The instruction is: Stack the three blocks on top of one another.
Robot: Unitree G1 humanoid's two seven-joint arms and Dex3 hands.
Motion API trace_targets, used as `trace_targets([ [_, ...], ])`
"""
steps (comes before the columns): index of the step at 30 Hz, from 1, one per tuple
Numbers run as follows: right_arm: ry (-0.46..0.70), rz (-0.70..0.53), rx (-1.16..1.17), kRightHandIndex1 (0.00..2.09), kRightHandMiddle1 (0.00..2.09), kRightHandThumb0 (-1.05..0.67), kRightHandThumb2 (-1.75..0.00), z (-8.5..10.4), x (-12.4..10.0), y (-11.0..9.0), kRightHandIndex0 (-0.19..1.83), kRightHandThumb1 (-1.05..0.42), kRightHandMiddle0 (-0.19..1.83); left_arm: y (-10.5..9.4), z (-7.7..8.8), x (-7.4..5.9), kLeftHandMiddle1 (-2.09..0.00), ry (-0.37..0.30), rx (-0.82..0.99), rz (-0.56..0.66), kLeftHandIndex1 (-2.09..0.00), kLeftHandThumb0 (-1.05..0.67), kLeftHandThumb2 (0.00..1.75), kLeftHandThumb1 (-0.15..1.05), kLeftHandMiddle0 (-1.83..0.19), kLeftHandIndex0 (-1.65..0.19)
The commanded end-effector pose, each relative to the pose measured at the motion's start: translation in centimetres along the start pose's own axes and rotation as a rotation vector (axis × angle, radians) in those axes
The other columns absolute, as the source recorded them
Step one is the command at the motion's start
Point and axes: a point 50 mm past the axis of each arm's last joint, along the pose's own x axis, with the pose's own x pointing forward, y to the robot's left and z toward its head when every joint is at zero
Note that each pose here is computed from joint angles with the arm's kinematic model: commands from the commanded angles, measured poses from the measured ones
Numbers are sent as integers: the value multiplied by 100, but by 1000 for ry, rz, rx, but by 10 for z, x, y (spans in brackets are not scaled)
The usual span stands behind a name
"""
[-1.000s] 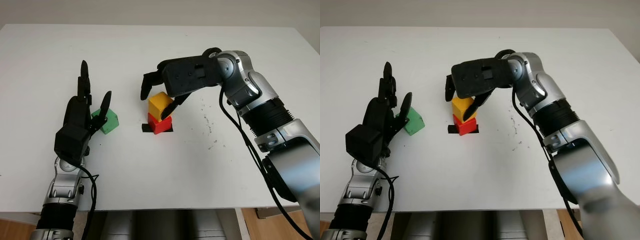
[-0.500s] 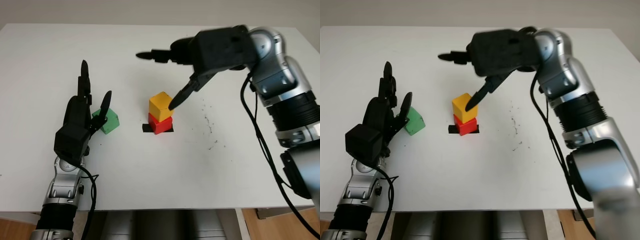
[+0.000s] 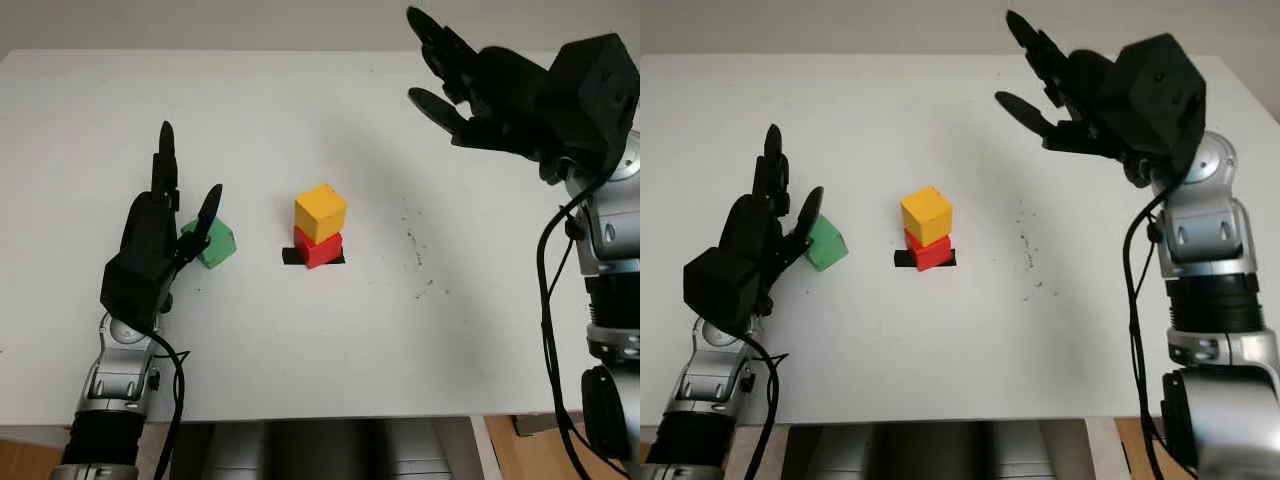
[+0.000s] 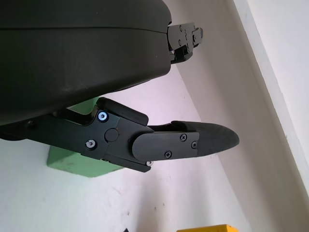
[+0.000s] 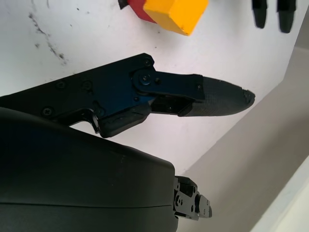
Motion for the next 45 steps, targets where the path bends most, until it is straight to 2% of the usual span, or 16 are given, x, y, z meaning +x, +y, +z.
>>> trace_targets([
  [1,17,-9,57,0,0,-76,-66,-9,-3,5,-19,-105,-19,9,5,-2,-6,-13,45,6,-6,-78,36,105,15,16],
  [7,41,-52,223,0,0,-75,-73,-33,-4,25,-19,-105,-19,18,16,-2,-5,-12,84,-13,-5,-80,26,105,15,16],
  [12,53,-49,240,0,0,-73,-78,-40,-7,40,-19,-105,-19,22,22,-1,-6,-5,127,-37,-5,-80,21,105,14,16],
  [16,50,-38,250,0,0,-73,-78,-44,-9,43,-19,-105,-19,29,31,-1,-6,16,254,-59,-5,-79,22,105,12,16],
  [21,55,-52,243,0,0,-74,-77,-47,-13,44,-19,-105,-19,42,52,0,-6,50,439,-58,-7,-79,17,105,7,11],
  [25,69,-66,242,0,0,-73,-78,-49,-15,43,-19,-105,-19,52,69,4,-5,48,645,-137,-10,-83,19,105,10,5],
  [29,83,-67,257,0,0,-71,-76,-50,-16,45,-19,-105,-19,64,79,11,-8,62,754,-233,-12,-83,8,103,-4,-10],
  [32,86,-67,269,0,0,-70,-76,-51,-16,46,-19,-105,-19,75,89,19,-5,74,832,-355,-9,-80,5,100,-1,-9],
  [35,90,-61,264,0,0,-71,-75,-51,-16,46,-19,-105,-19,81,100,27,-4,47,947,-454,-7,-78,4,96,2,-8],
  [37,88,-56,267,0,0,-71,-76,-51,-17,46,-19,-105,-19,83,102,30,-4,32,993,-488,-6,-77,4,94,4,-7],
  [45,95,-50,261,0,0,-70,-78,-50,-16,47,-19,-105,-19,78,104,41,-4,-4,1142,-608,-7,-56,3,82,11,-15],
])
